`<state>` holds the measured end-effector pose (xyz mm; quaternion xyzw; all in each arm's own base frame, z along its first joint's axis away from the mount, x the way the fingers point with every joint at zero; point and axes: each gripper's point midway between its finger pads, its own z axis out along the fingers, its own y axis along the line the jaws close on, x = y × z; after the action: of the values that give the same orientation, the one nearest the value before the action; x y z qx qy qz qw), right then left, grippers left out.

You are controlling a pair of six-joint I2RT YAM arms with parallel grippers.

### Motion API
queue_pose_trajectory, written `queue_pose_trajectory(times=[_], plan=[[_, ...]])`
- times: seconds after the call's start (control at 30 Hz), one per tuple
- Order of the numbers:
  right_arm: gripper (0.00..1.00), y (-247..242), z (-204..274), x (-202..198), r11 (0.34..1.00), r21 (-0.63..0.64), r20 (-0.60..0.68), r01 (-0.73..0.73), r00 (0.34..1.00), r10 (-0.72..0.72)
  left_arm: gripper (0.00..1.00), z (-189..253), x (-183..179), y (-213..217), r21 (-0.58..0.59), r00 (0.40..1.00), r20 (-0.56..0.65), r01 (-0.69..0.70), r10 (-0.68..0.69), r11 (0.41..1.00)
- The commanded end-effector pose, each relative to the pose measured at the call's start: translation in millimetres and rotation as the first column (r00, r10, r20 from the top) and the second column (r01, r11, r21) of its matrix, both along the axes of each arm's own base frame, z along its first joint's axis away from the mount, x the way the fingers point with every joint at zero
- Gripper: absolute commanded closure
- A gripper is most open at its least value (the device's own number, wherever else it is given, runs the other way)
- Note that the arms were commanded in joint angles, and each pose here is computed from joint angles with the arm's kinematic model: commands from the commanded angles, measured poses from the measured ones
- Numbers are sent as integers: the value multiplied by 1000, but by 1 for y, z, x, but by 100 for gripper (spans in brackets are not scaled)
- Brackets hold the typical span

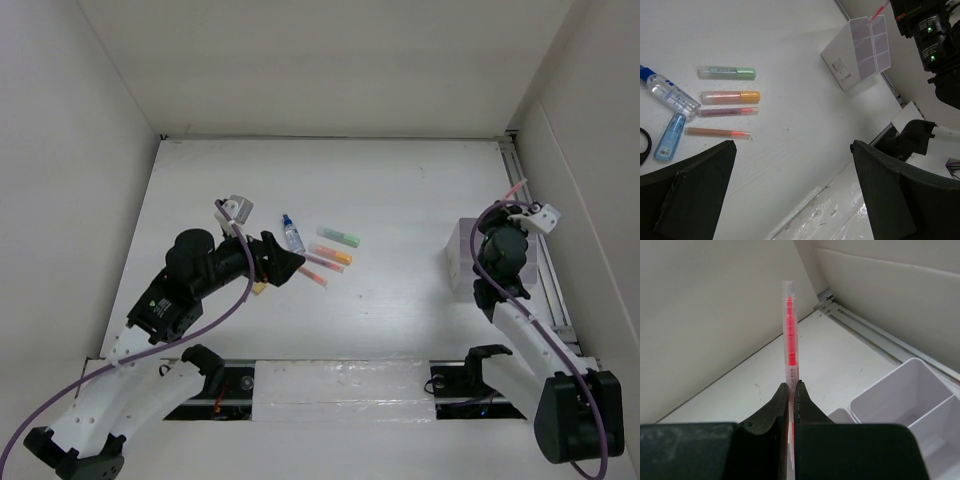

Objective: Sort the stationery into containers
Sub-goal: Place the stationery into the container

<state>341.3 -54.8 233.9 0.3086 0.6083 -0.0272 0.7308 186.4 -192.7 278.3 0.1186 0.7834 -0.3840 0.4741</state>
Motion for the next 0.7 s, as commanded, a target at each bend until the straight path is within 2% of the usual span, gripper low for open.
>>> queue_pose_trajectory(times=[0.0, 0.13, 0.27, 0.37, 0.53, 0.67], plan=[[100, -13, 26, -5, 997, 23, 52, 74, 996, -75, 0, 10, -1, -4, -22, 998, 52, 33, -32, 999], [100, -46, 30, -14, 974, 44, 13, 221, 975, -222, 0, 10, -1, -4, -22, 998, 52, 33, -32, 999], [100, -69, 36, -20, 951, 96, 11, 293, 955, -295, 0, 10, -1, -4, -22, 998, 52, 33, -32, 999], [100, -88, 27, -23, 932, 121, -48, 343, 939, -339, 0, 13, -3, -3, -27, 998, 61, 33, -31, 999], [100, -108, 25, -27, 913, 135, -75, 385, 923, -378, 0, 18, -6, -1, -38, 996, 80, 34, -30, 999], [100, -116, 2, -23, 896, 144, -137, 419, 905, -402, 0, 20, -8, 0, -43, 996, 88, 34, -30, 999]])
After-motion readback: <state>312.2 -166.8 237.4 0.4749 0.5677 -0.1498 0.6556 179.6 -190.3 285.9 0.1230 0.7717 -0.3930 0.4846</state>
